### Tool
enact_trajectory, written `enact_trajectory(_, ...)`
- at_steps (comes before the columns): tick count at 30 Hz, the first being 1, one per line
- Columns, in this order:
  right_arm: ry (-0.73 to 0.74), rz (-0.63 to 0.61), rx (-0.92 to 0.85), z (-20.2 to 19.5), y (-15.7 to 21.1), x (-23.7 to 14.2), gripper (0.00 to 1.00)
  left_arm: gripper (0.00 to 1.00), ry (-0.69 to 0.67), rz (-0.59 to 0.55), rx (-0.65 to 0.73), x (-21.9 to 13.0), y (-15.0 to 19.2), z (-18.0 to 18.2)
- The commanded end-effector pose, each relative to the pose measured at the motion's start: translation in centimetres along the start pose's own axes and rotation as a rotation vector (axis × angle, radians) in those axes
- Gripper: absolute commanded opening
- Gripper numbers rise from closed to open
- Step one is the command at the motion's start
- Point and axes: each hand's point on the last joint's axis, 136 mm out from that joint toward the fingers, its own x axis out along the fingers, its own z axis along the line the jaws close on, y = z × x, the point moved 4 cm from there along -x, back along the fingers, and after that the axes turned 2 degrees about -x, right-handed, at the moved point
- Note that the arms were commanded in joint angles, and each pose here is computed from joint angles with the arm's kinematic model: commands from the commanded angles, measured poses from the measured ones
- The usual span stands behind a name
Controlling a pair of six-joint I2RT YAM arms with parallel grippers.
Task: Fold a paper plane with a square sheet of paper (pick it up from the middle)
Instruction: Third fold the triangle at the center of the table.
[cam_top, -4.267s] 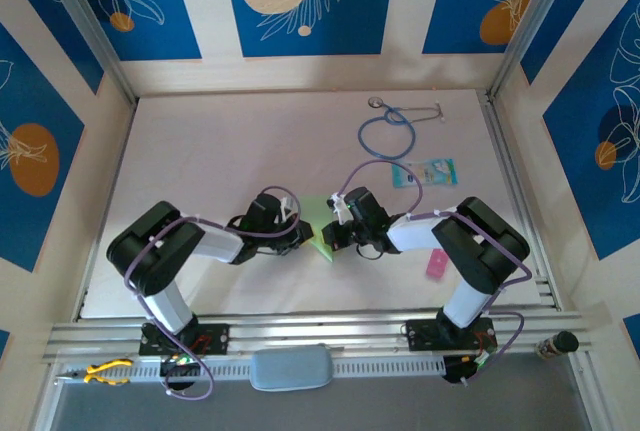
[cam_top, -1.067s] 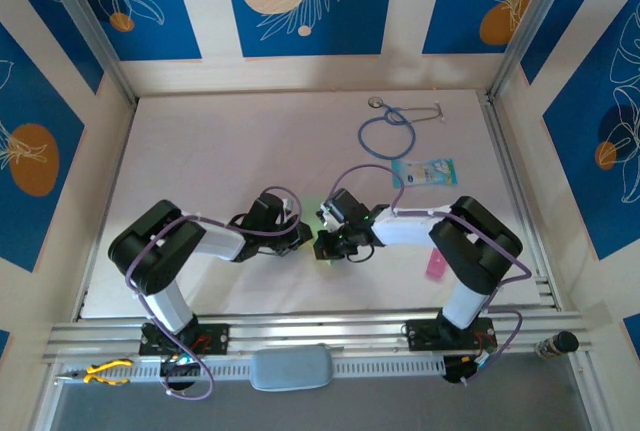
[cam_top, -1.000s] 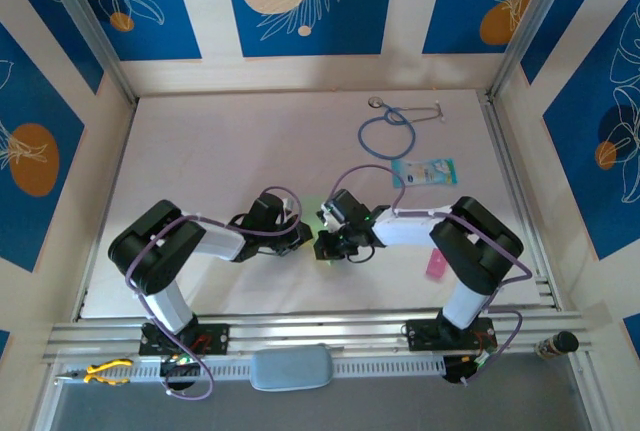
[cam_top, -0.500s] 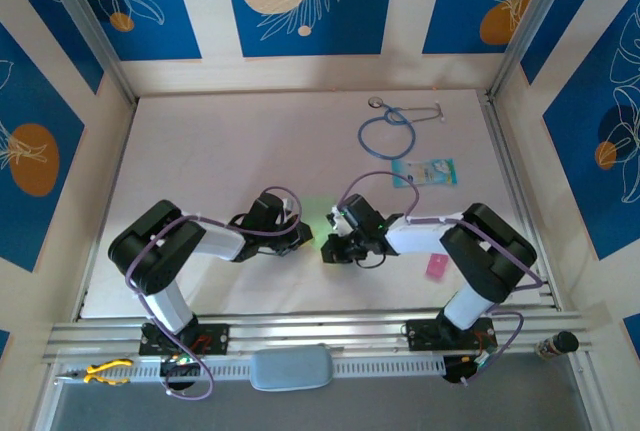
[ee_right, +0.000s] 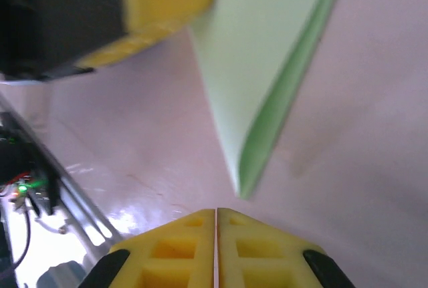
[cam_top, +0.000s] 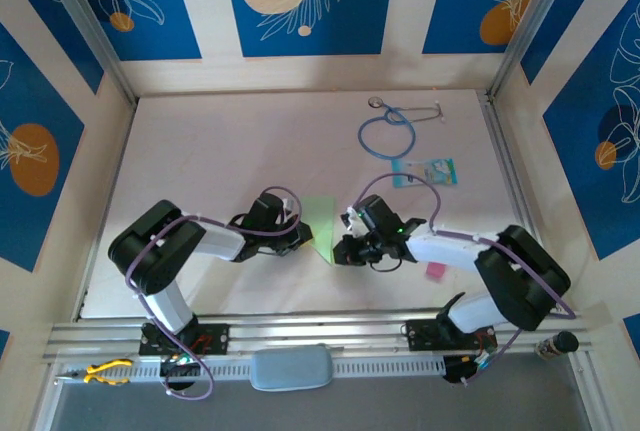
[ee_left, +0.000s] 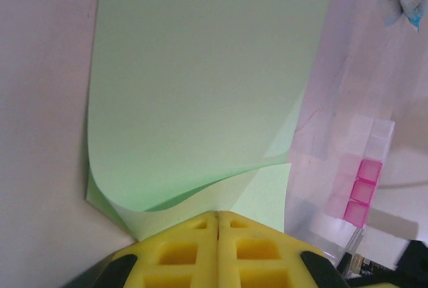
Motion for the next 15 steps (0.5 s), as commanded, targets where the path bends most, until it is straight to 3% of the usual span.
enact_trajectory(1,-0.07,-0.019,0.006,1.8,-1.7,-1.0,0.09,0.0,-0.071,-0.014,-0.005,0.3,0.1,1.4)
enact_trajectory(7,-0.065,0.01,0.029,2.4,-4.1,1.1,0.09,0.0,-0.06,-0.013,-0.003,0.4,0.0,1.1)
enact_trajectory(15,-0.028,0.068,0.078,1.4,-4.6,4.0,0.09,0.0,-0.05,-0.01,-0.001,0.5,0.0,0.9)
